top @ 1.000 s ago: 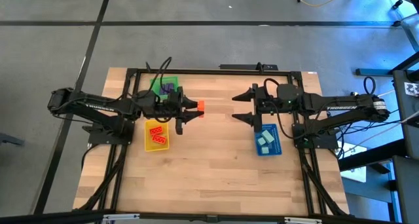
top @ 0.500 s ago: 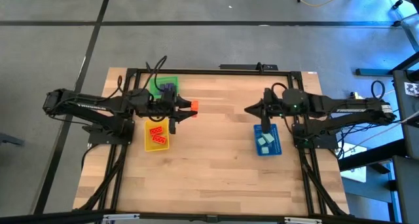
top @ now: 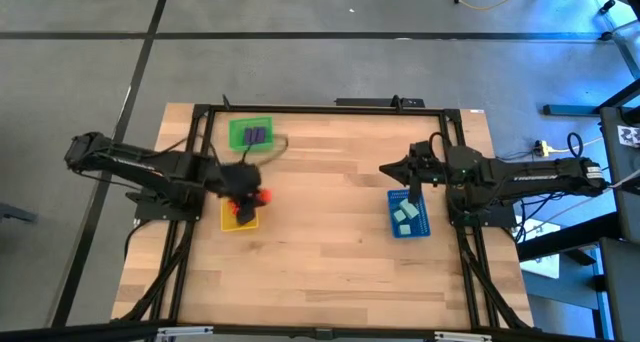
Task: Sort & place blocks by color
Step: Put the game piece into the yellow bin
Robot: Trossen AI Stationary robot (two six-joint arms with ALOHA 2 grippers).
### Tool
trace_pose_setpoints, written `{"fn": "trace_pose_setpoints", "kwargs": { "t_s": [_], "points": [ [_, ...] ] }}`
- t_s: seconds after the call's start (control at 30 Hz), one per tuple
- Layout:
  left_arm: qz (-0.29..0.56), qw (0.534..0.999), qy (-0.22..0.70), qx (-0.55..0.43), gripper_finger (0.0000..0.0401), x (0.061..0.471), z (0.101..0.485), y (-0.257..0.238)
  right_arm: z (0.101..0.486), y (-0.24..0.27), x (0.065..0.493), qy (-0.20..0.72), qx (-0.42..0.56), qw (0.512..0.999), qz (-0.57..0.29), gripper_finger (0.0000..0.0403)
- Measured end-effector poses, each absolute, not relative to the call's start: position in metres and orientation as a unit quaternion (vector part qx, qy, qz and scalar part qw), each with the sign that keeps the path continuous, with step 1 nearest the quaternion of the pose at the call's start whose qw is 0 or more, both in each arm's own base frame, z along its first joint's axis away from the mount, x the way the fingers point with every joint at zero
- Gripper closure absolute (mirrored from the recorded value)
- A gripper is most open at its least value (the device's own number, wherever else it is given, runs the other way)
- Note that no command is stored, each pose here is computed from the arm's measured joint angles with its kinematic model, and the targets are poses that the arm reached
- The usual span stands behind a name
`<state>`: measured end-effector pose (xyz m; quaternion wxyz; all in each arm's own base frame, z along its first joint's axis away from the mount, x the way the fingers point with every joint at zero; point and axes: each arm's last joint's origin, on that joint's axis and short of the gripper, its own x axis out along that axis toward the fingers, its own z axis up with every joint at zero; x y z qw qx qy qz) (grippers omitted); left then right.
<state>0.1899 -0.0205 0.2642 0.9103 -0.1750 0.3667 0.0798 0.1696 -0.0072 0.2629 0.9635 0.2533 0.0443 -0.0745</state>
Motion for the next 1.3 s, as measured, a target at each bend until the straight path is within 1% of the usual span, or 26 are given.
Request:
{"fn": "trace_pose_setpoints", "kwargs": {
  "t_s": [0.07,0.13,0.27,0.5,0.57,0.77,0.9,0.97,1.07,1.17,1.3],
  "points": [
    [0.095,0.873,0.444,-0.176,0.0272,0.179,0.252,-0.028,0.263,-0.007,0.171,0.045,0.253,0.963,-0.076,0.0402],
    [0.106,0.852,0.485,-0.163,0.0272,0.173,0.243,-0.035,0.261,-0.008,0.173,0.053,0.253,0.963,-0.078,0.0402],
    [0.114,0.832,0.525,-0.14,0.0272,0.17,0.224,-0.041,0.257,-0.008,0.177,0.063,0.252,0.962,-0.081,0.0402],
    [0.154,0.77,0.605,-0.136,0.0272,0.169,0.18,-0.03,0.252,-0.008,0.182,0.078,0.252,0.961,-0.084,0.0403],
    [0.159,0.763,0.612,-0.134,0.0272,0.17,0.174,-0.028,0.252,-0.008,0.183,0.079,0.253,0.961,-0.085,0.0403],
    [0.134,0.774,0.61,-0.106,0.0272,0.174,0.172,-0.026,0.252,-0.008,0.183,0.078,0.253,0.961,-0.083,0.0403],
    [0.134,0.77,0.615,-0.103,0.0272,0.173,0.172,-0.026,0.252,-0.008,0.183,0.078,0.253,0.961,-0.081,0.0403],
    [0.133,0.768,0.619,-0.103,0.0257,0.172,0.172,-0.026,0.252,-0.007,0.183,0.08,0.253,0.961,-0.075,0.0403],
    [0.134,0.764,0.623,-0.102,0.0212,0.171,0.172,-0.026,0.252,-0.007,0.183,0.081,0.253,0.961,-0.071,0.0403],
    [0.125,0.761,0.628,-0.11,0.0177,0.171,0.172,-0.027,0.252,-0.006,0.183,0.084,0.254,0.962,-0.062,0.0403],
    [0.118,0.756,0.631,-0.13,0.0148,0.171,0.172,-0.028,0.252,-0.006,0.183,0.084,0.253,0.962,-0.061,0.0403]
  ]
}}
